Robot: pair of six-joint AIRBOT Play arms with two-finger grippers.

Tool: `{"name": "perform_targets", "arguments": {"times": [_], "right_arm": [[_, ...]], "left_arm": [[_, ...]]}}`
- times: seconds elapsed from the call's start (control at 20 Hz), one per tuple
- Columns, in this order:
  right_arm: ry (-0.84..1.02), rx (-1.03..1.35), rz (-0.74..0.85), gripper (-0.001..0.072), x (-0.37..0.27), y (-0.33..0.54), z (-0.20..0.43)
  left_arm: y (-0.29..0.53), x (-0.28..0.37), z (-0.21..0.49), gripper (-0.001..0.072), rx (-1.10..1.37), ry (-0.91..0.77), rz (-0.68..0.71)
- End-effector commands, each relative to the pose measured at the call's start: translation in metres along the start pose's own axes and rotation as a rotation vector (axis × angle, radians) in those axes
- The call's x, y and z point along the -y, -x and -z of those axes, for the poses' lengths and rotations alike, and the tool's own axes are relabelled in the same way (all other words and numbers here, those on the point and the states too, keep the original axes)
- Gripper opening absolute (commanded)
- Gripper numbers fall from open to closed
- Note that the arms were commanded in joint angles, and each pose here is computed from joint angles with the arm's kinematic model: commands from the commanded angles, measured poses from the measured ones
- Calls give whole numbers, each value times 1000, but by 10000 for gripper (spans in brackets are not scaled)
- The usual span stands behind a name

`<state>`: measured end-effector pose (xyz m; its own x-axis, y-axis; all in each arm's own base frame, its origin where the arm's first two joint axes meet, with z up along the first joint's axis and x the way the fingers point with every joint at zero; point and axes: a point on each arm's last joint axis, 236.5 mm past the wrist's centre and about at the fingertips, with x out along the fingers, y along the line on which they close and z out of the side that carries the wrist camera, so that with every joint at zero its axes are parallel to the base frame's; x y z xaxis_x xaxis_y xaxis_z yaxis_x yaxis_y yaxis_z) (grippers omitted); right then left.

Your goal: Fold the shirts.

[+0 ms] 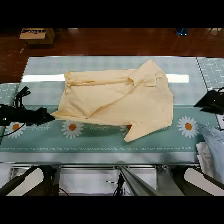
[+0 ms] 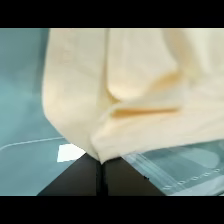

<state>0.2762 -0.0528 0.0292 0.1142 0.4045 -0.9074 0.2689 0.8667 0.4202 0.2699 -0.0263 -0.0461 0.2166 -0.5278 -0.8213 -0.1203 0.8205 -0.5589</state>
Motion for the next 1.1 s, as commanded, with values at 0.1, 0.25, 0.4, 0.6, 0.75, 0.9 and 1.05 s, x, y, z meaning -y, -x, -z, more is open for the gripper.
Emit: {"name": "perform_targets", "arguments": {"times": [0.1, 0.25, 0.4, 0.6, 0.75, 0.9, 1.05], "right_arm": [[-57, -155, -90, 535, 5, -52, 48], [-62, -124, -77, 535, 13, -67, 46], [-97, -85, -90, 535, 15, -82, 42], [-201, 50, -166, 530, 9, -109, 22], [-260, 96, -169, 516, 15, -125, 20], [-296, 114, -149, 514, 23, -136, 23], [-334, 152, -168, 342, 22, -140, 18]], "left_arm": [[12, 22, -2, 16, 31, -22, 51], [13, 25, -1, 16, 25, -21, 62], [13, 26, -1, 16, 30, -20, 68], [14, 32, -4, 16, 43, -15, 90], [16, 35, -6, 16, 55, -17, 97], [18, 38, -8, 16, 65, -18, 106], [20, 41, -10, 17, 75, -22, 111]]}}
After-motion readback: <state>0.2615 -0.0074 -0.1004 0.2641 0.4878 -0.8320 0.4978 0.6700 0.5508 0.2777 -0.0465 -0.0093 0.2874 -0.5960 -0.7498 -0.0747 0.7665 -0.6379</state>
